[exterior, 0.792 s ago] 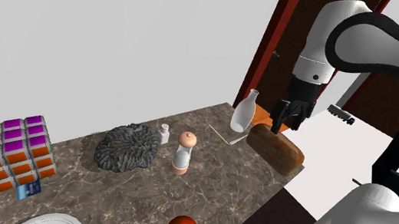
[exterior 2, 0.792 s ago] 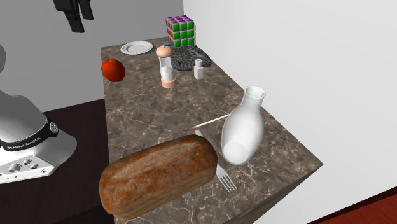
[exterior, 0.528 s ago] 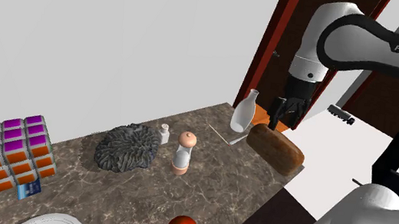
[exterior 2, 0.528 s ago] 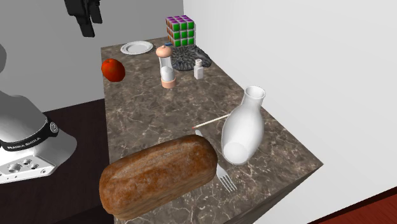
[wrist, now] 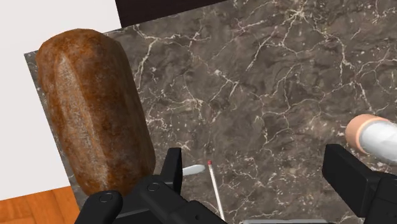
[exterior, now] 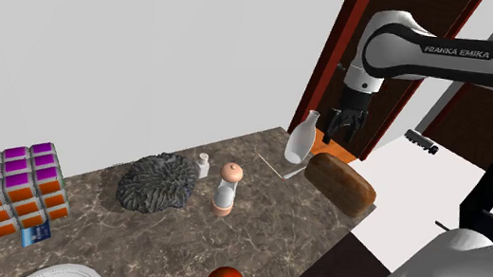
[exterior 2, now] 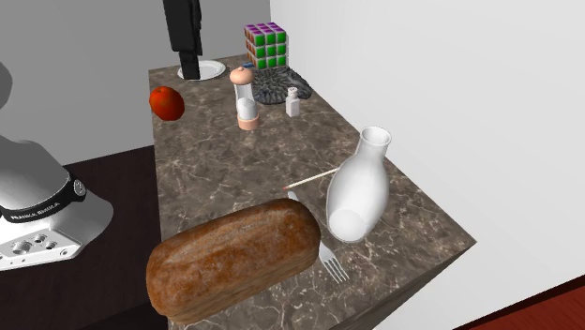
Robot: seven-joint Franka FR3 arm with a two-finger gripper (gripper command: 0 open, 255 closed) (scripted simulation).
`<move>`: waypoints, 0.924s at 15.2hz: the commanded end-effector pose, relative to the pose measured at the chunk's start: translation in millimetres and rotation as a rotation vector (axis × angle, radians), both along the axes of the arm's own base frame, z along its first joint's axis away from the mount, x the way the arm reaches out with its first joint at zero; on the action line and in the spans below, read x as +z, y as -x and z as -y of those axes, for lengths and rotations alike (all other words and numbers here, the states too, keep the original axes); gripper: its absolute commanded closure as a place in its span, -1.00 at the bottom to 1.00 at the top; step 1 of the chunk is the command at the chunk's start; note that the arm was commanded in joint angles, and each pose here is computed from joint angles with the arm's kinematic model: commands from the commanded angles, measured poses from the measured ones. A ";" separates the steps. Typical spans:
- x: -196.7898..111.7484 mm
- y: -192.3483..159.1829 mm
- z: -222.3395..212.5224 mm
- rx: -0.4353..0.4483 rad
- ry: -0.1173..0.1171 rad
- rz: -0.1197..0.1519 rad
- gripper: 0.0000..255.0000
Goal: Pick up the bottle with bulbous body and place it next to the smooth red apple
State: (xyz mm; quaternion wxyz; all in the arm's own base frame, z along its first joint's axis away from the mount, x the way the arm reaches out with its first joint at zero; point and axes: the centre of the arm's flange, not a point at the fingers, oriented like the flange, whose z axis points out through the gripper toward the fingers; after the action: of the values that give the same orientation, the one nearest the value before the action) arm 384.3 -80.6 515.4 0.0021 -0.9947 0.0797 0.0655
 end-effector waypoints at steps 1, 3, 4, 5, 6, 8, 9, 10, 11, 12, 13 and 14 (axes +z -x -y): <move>-6.4 -20.2 18.0 0.000 0.004 0.004 -1.00; -11.5 -38.4 35.2 0.000 0.007 0.008 -1.00; -14.0 -47.6 43.8 -0.001 0.008 0.010 -1.00; -16.5 -56.8 52.4 -0.001 0.010 0.013 -1.00; -18.9 -65.9 61.0 -0.001 0.011 0.015 -1.00; -23.7 -84.2 78.3 -0.001 0.014 0.019 -1.00; -26.1 -93.4 87.0 -0.002 0.016 0.021 -1.00; -28.4 -102.6 95.6 -0.002 0.017 0.023 -1.00; -30.7 -111.7 104.3 -0.002 0.019 0.025 -1.00; -32.9 -120.9 112.9 -0.002 0.020 0.027 -1.00; -35.1 -130.1 121.6 -0.003 0.022 0.029 -1.00; -37.3 -139.3 130.3 -0.003 0.023 0.031 -1.00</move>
State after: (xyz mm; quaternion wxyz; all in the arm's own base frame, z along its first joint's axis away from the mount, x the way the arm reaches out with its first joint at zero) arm 512.3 -200.0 483.0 -0.0071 -0.9953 0.0821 0.0503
